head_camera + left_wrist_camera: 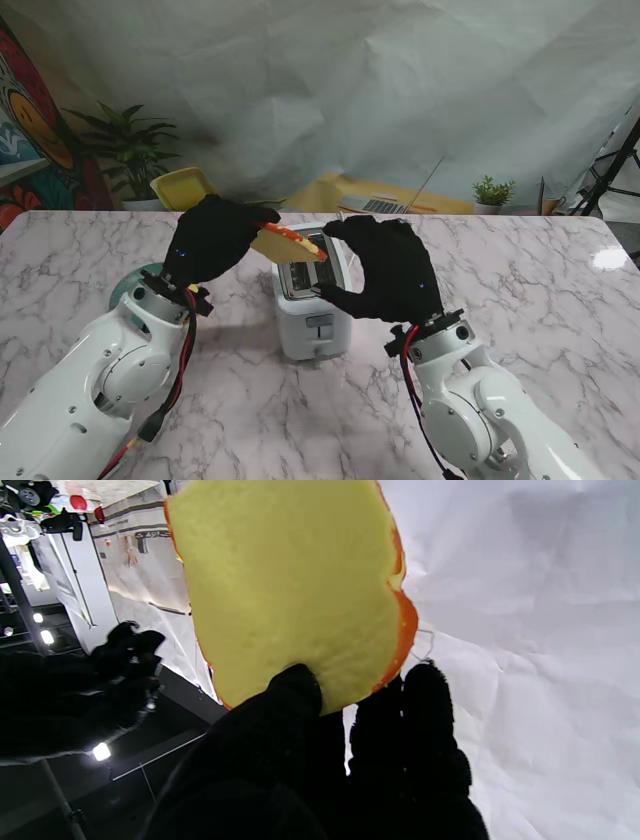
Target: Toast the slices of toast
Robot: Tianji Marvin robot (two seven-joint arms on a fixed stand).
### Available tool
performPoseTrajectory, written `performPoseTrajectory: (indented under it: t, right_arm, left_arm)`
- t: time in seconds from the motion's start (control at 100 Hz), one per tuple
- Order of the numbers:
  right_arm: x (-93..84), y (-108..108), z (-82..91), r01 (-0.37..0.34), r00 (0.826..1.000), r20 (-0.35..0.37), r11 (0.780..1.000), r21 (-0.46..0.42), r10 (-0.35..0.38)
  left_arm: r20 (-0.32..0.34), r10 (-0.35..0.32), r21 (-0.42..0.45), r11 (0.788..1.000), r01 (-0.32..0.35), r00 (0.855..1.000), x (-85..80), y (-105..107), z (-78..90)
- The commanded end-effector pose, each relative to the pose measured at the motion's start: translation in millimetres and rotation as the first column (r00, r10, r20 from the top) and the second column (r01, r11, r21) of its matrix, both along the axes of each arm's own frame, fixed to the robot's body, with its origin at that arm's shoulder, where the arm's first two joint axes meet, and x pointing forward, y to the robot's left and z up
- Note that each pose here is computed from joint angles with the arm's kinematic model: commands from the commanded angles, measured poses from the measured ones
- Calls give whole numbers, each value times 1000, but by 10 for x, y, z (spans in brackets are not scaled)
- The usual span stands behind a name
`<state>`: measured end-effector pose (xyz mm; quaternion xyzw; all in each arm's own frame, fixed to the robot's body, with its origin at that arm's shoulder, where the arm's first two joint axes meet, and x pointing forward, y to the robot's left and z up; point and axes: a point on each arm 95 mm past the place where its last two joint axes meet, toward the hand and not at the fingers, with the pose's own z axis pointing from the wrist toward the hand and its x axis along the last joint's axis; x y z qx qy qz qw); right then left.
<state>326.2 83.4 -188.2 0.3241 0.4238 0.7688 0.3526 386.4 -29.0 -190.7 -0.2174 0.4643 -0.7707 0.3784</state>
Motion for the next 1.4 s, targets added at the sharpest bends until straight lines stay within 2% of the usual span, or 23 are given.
performPoseTrajectory:
  t: [0.0,0.14,0.26,0.53,0.71,0.95,1.23,1.39]
  right_arm:
    - [24,42,25,1,1000,7,1000,10,-1]
    - [68,105,51,6,1000,8,1000,12,-6]
    - [104,124,49,14,1000,4,1000,18,-15]
    - [193,190,23,19,999,-29,1000,8,-19]
    - [249,295,30,3,999,-43,1000,-9,-3]
    - [307,391,30,7,999,-36,1000,-27,-8]
    - [364,407,-4,57,998,-22,998,-25,-57]
    - [399,412,-7,94,996,-2,996,9,-94]
  left_arm:
    - [1,-21,-2,1000,21,1000,-16,-98,35]
    - [10,-40,6,999,40,999,-42,-203,48]
    - [8,-29,27,999,29,1000,-73,-258,56]
    - [57,-5,126,992,-2,998,-147,-292,88]
    - [61,-1,152,988,-9,998,-207,-305,63]
    - [45,9,138,990,-15,999,-221,-340,47]
    - [43,13,109,994,-17,999,-227,-419,59]
    - [35,7,89,996,-10,999,-237,-462,66]
